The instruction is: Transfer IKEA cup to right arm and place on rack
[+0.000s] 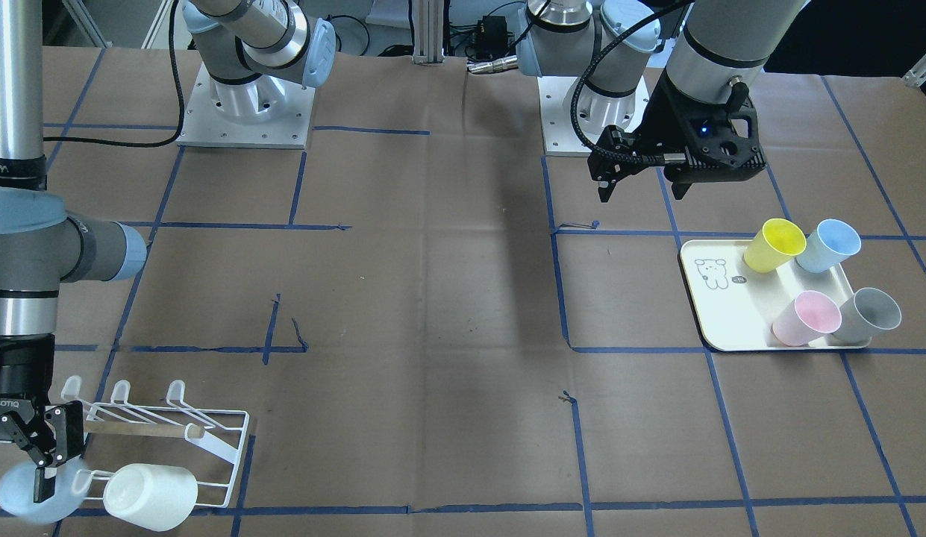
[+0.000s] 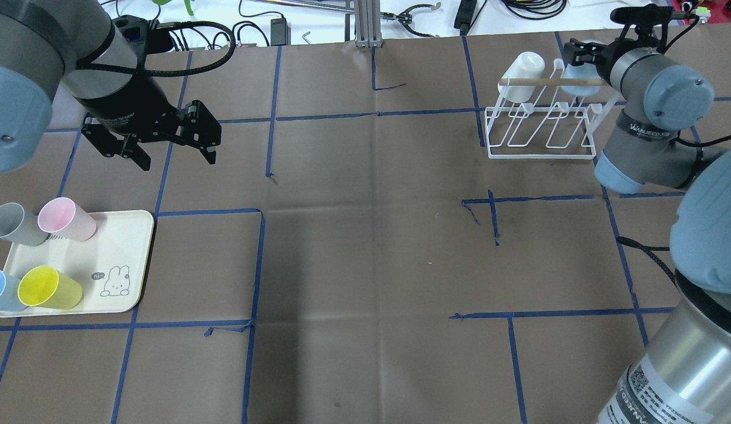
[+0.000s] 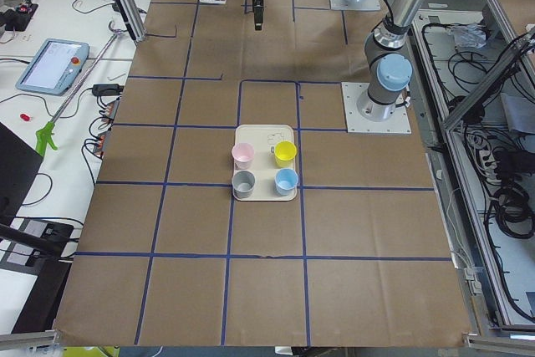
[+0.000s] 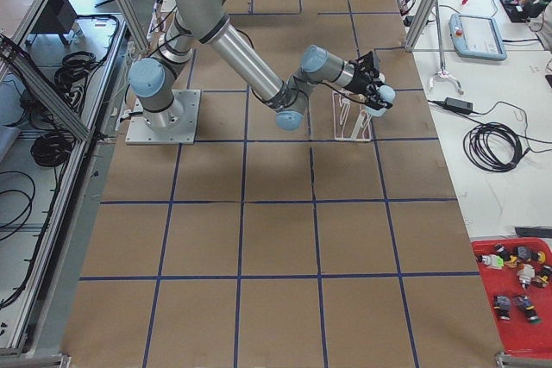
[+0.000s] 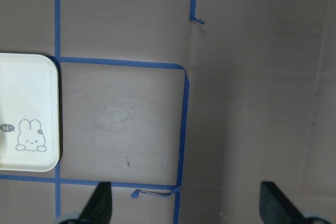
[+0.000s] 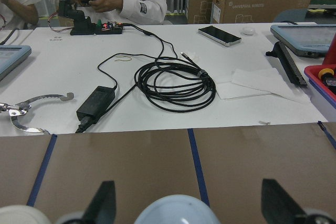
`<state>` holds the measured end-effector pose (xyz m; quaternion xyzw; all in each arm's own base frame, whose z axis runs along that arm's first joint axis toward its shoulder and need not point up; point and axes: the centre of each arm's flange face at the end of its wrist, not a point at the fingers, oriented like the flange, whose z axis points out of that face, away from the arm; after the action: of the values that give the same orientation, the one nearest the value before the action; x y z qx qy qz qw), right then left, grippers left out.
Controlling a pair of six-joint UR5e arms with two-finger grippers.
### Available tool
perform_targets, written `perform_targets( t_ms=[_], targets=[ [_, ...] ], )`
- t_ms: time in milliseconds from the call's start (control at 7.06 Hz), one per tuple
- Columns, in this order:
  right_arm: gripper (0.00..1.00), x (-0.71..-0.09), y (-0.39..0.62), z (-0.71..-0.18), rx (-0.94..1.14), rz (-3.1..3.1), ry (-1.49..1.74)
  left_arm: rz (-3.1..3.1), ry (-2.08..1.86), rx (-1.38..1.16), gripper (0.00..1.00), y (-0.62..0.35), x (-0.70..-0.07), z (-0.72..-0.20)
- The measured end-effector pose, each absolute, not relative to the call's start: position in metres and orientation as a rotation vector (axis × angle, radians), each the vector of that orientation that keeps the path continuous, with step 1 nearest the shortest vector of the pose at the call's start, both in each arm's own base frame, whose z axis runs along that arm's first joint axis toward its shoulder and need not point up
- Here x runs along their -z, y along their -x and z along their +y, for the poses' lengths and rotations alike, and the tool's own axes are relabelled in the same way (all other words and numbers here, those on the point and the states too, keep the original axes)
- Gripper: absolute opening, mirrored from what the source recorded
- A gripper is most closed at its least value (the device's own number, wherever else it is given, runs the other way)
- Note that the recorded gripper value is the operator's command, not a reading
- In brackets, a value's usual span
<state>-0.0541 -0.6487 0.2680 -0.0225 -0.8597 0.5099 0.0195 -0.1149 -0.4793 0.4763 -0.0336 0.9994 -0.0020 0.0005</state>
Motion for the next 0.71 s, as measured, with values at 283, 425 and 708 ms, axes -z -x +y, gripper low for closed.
perform_targets(
  t_ms=[283, 425, 708],
  targets=[
    [1.00, -0.283, 0.052, -0.648, -1.600, -2.660, 0.062, 3.138, 0.093, 0.007, 1.00, 0.118, -0.477, -0.478],
    [1.00, -0.300, 0.051, -0.646, -1.587, -2.675, 0.060, 3.137, 0.088, 0.007, 1.00, 0.120, -0.477, -0.478],
    [1.00, -0.347, 0.049, -0.642, -1.454, -2.780, 0.086, 3.137, 0.084, 0.007, 1.00, 0.120, -0.476, -0.478]
  ],
)
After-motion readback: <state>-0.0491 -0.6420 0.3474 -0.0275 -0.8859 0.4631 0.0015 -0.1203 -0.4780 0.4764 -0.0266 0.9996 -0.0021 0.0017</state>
